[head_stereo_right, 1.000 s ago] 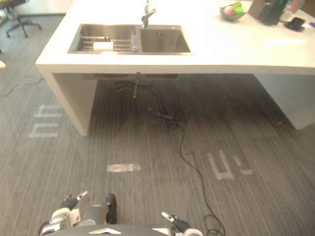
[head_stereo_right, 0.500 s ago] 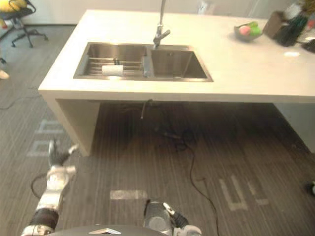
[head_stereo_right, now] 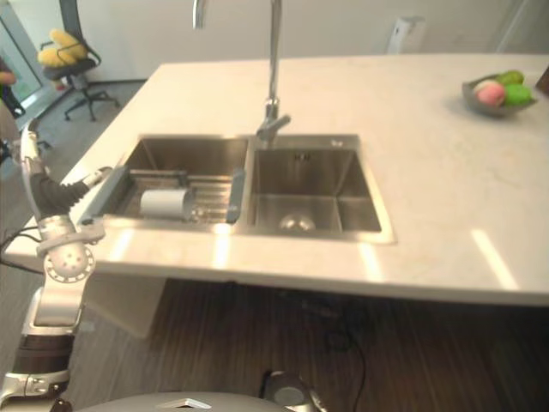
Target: Walk over to the sink, pick up the cup, carry it to the dishwasher, place the cup inside the dishwasher, then close the dishwasher door
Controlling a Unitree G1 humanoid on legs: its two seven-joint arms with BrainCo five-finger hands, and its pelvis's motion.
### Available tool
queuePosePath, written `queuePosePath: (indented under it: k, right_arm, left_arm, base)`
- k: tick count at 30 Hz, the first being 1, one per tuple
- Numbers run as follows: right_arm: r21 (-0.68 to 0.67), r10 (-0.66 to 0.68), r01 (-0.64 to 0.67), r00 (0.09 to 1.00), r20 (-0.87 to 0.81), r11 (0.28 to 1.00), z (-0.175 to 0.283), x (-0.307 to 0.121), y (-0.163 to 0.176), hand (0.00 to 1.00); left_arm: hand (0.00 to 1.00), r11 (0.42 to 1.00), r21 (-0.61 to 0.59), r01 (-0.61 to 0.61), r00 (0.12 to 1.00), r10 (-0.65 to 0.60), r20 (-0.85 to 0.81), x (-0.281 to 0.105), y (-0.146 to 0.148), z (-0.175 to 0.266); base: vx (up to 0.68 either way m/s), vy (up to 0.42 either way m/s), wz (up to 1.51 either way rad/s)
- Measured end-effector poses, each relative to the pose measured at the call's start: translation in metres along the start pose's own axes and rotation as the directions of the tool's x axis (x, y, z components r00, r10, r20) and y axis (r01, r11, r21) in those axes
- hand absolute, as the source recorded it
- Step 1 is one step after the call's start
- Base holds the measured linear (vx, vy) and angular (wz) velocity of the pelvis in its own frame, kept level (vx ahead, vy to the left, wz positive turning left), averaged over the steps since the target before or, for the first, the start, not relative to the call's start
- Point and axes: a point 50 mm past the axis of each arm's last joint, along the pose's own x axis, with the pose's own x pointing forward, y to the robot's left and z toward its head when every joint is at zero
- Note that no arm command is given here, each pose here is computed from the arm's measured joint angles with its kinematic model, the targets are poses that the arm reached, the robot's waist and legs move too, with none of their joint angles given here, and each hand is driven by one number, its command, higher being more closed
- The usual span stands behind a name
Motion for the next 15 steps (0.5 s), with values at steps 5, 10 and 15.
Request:
queuePosePath:
  k: [5, 10, 15]
  right_arm:
    - [0.004, -0.004, 0.003, 1.0, 0.022, 1.0, 0.008, 0.0, -0.004, 0.0]
    - [0.047, 0.042, -0.045, 0.997, 0.057, 0.998, 0.016, 0.003, 0.007, 0.0]
    - [0.091, 0.057, -0.063, 0.996, 0.066, 0.994, 0.014, 0.004, 0.012, 0.0]
  left_arm:
    - [0.0, 0.996, 0.084, 0.028, 0.987, -0.041, 0.158, 0.023, 0.029, 0.022]
    - [0.0, 0.976, 0.153, 0.158, 0.959, -0.188, 0.211, 0.028, 0.022, 0.025]
    - [0.0, 0.958, 0.216, 0.188, 0.958, -0.227, 0.173, 0.031, 0.024, 0.009]
  base:
    - [0.05, -0.056, -0.28]
    - [0.24, 0.12, -0.08]
    - [0.11, 0.076, 0.05]
